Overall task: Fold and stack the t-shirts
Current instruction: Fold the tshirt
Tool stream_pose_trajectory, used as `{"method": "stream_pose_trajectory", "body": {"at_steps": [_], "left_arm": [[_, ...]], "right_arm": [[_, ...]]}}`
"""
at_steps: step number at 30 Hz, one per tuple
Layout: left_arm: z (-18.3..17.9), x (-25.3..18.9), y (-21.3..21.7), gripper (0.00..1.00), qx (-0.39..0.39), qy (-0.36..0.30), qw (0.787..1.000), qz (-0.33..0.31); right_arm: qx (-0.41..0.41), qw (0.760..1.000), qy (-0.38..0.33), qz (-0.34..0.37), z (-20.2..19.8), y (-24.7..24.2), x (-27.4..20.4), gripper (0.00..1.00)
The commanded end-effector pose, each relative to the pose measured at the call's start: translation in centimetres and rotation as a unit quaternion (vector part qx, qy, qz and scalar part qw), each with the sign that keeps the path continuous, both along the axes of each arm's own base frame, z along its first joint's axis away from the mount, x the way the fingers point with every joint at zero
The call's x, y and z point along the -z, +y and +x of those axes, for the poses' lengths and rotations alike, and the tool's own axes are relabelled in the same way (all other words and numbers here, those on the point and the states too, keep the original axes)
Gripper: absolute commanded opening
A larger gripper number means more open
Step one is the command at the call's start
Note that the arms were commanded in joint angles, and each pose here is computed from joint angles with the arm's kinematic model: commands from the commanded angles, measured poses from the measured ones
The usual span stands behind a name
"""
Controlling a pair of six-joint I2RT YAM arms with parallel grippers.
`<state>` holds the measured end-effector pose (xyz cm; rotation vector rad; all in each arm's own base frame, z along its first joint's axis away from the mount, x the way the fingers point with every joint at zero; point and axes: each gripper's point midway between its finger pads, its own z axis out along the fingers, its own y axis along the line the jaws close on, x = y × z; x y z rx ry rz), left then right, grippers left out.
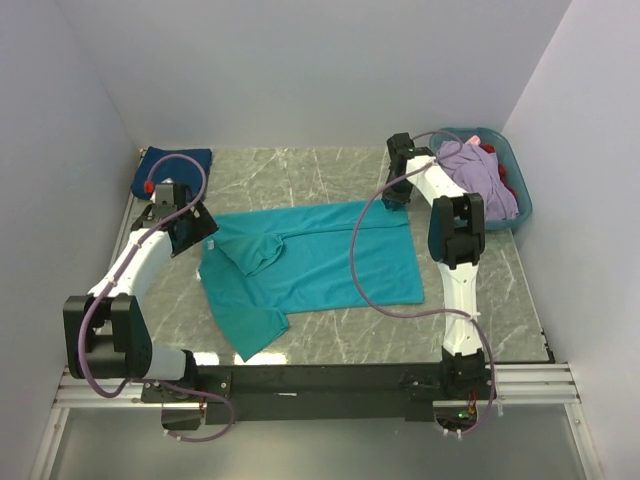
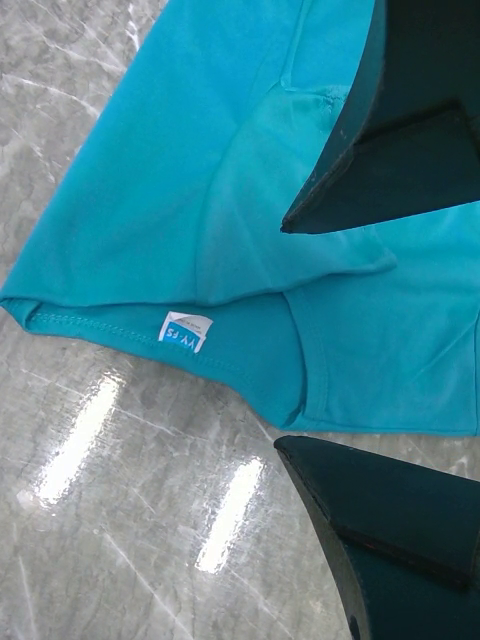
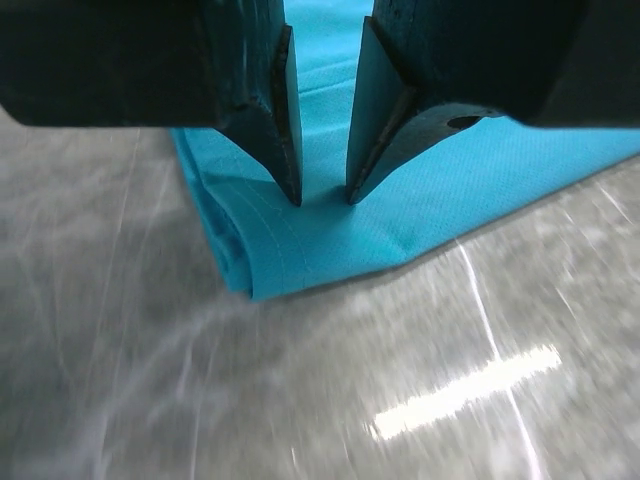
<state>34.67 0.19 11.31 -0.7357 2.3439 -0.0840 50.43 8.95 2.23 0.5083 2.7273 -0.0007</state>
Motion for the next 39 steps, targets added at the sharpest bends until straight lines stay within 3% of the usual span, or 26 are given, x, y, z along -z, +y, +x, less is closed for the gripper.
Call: {"method": "stream_pose_trajectory", "body": {"at_steps": [1, 11, 15, 18, 20, 21, 23, 24, 28, 32, 39], "left_arm": [[0.5, -0.2, 0.4, 0.88, 0.001, -0.011, 1.000, 0.012], [0.5, 0.3, 0.5, 0.88, 0.001, -0.004, 1.000, 0.012], [0.2, 0.6, 0.3, 0.89, -0.001, 0.001, 1.000, 0.008], [-0.5, 0.6, 0.1, 0.90, -0.003, 0.010, 1.000, -0.002], [-1.4, 0.6, -0.2, 0.90, -0.004, 0.025, 1.000, -0.008], [-1.8, 0.1, -0.3, 0.90, -0.005, 0.022, 1.000, -0.013], [-3.4, 0.1, -0.3, 0.89, -0.009, 0.041, 0.999, -0.017], [-4.0, -0.6, -1.3, 0.89, 0.001, 0.036, 0.999, -0.016], [-7.0, -0.6, -2.3, 0.87, 0.000, 0.056, 0.998, -0.025], [-9.3, 1.0, -3.9, 0.83, 0.012, 0.078, 0.996, -0.042], [-7.5, 2.0, -6.7, 0.81, 0.039, 0.074, 0.995, -0.053]], "right_arm": [[-0.014, 1.000, -0.007, 0.003, 1.2, -0.4, -0.2, 0.31], [-0.037, 0.998, -0.048, 0.009, 4.0, -1.0, -0.9, 0.29], [-0.037, 0.995, -0.088, 0.009, 5.1, -1.4, -3.6, 0.34], [-0.034, 0.991, -0.132, 0.008, 4.6, -1.6, -8.3, 0.39], [-0.025, 0.992, -0.125, 0.003, 2.9, -2.1, -8.3, 0.41], [-0.021, 0.989, -0.147, 0.004, 2.3, -2.2, -10.6, 0.42], [-0.008, 0.992, -0.124, 0.003, -0.4, -2.5, -9.6, 0.44], [0.008, 0.989, -0.147, 0.009, -1.3, -2.7, -11.6, 0.44], [0.019, 0.993, -0.109, 0.028, -8.0, -1.7, -8.9, 0.45], [-0.021, 0.993, -0.099, 0.057, -12.1, 1.2, -7.7, 0.43], [-0.113, 0.990, -0.063, 0.063, -15.2, 7.8, -5.5, 0.42]]}}
